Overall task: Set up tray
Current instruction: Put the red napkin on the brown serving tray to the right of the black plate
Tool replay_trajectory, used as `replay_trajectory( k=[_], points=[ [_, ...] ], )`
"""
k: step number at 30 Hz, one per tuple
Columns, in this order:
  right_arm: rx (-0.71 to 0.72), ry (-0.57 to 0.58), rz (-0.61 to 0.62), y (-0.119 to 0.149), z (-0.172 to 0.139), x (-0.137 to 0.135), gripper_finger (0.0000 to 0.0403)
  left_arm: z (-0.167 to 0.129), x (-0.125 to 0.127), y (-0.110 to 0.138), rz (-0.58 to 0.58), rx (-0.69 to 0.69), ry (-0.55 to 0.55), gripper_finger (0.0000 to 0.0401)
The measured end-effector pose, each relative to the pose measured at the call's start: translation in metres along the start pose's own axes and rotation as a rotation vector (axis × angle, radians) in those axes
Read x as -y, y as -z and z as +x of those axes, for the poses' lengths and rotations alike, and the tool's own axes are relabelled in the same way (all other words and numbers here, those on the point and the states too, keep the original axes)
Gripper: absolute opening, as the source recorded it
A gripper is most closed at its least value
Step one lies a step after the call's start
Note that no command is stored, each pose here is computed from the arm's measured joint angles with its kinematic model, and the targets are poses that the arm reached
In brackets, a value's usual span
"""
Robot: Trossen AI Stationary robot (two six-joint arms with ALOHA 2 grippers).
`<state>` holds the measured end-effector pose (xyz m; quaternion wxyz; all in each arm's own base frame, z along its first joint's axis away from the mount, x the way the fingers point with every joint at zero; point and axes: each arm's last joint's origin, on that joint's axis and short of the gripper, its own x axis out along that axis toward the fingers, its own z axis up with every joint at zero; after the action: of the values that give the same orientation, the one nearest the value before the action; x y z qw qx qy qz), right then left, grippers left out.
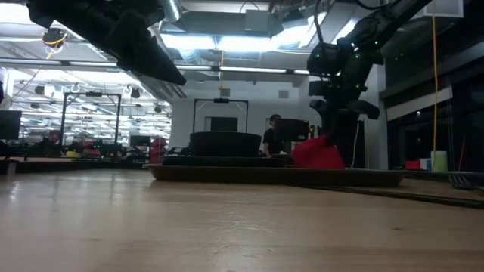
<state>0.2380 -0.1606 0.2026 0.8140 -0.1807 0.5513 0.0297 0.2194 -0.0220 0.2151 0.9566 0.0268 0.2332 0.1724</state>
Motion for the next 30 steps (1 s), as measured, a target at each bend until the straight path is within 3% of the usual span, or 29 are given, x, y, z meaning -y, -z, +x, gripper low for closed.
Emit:
replay_trajectory(
  k=[13,17,23,30],
  points=[
    [-0.035,-0.05,0.175,0.003,0.0,-0.005,0.0115,0.0,0.0,0.0,-0.005,0.0,0.0,0.0002],
    [-0.01,-0.114,0.208,0.004,0.0,-0.008,0.0115,0.0,0.0,0.0,-0.016,-0.001,0.004,0.0004],
    [0.004,-0.134,0.237,0.001,0.0,-0.011,0.0116,0.0,0.004,0.0,-0.032,-0.017,0.125,0.0005],
    [-0.007,-0.16,0.24,-0.004,0.0,-0.018,0.0116,0.0,0.004,0.0,-0.013,-0.012,0.135,0.0002]
  ],
)
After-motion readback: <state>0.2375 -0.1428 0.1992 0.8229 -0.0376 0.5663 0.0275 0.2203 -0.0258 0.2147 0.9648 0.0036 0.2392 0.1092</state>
